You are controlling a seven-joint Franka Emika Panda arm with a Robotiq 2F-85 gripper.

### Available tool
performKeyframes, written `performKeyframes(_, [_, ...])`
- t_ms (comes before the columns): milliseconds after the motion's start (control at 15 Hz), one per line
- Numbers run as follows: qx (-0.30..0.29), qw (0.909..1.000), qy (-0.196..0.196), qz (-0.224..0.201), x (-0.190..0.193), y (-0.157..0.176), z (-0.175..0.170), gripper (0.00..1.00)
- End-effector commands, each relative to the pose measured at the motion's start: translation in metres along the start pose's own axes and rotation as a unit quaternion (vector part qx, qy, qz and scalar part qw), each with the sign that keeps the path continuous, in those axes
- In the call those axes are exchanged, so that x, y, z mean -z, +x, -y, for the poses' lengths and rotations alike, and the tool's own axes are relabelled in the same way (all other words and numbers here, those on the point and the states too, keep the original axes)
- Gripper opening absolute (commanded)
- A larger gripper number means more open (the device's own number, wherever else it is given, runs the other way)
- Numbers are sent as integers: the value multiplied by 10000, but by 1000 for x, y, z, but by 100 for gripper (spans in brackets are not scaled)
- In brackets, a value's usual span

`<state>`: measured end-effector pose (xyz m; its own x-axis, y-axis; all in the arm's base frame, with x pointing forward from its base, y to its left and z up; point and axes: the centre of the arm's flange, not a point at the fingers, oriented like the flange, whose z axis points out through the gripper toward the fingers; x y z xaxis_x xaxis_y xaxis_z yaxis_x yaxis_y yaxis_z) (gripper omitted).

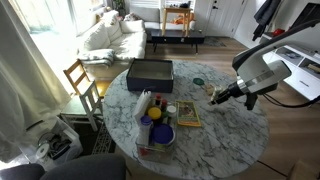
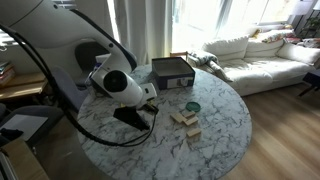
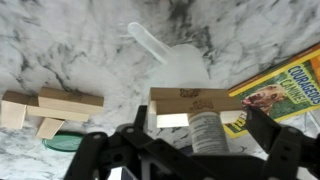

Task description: Pick up the white bottle on the table top and put it on top of the wooden block, pick up the wooden block with a white bottle on top and move it slightly to the right

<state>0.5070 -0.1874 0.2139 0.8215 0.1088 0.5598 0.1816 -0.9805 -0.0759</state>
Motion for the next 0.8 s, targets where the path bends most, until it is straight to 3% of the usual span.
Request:
performKeyframes(0, [12,10000,-78,-42,-11,-7,2,100])
performKeyframes(733, [-65,9998,-148,-97,-16,-8,0,100])
